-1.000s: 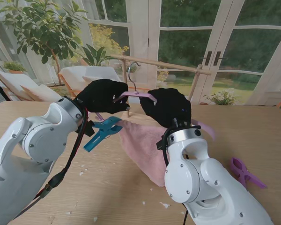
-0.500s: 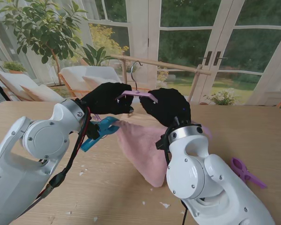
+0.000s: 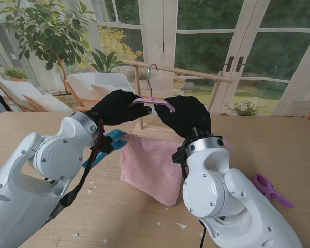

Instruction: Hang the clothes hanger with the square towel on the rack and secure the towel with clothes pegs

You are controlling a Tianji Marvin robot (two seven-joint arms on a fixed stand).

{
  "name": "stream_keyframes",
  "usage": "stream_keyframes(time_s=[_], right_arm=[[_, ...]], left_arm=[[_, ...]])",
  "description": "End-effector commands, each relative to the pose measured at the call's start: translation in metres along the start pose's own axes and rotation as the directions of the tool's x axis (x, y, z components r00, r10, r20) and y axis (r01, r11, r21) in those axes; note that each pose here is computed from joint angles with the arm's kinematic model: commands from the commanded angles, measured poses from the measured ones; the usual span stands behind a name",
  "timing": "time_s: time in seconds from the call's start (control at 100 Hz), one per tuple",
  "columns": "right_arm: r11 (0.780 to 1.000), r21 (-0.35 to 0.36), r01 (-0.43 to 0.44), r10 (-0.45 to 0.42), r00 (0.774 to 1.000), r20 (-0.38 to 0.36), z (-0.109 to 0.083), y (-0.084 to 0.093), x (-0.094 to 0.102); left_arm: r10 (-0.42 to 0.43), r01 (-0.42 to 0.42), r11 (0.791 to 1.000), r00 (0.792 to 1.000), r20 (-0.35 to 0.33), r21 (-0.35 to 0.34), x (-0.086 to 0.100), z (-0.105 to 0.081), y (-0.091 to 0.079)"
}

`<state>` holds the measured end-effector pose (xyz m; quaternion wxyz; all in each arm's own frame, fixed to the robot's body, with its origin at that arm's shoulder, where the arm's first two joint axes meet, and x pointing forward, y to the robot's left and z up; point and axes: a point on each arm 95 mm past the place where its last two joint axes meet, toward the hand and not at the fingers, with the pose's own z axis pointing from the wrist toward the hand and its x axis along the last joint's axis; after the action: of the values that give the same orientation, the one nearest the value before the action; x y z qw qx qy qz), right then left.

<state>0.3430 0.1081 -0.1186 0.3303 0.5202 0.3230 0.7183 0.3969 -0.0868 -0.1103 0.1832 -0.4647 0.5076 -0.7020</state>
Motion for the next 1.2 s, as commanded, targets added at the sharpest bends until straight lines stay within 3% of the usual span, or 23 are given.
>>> stream_keyframes(time_s=[0.0,0.65,0.99,1.19], right_arm=[[1.0,-0.004,-0.01,0.01,1.0,-0.004,0.0,0.001,0.003],[0.995,-0.059,0.084,-0.088,0.993,-0.073,-0.008,0.005,-0.002],[0.991,-0.084,0.101,-0.108,0.991,-0.083,-0.031,0.021,-0.014],[0.988,-0.092,0.122,-0.128,0.99,-0.064,-0.05,0.036,-0.033]], left_arm=[[-0.002,0.002,1.0,1.0,0.013,-0.027,-0.002,0.0,0.004],[-0.007,0.005,1.0,0.999,0.051,0.027,0.0,-0.001,0.004],[-0.01,0.003,0.997,0.995,0.099,0.072,-0.004,-0.001,0.004],[-0.034,0.022,0.995,0.993,0.114,0.1,-0.005,-0.001,0.007]])
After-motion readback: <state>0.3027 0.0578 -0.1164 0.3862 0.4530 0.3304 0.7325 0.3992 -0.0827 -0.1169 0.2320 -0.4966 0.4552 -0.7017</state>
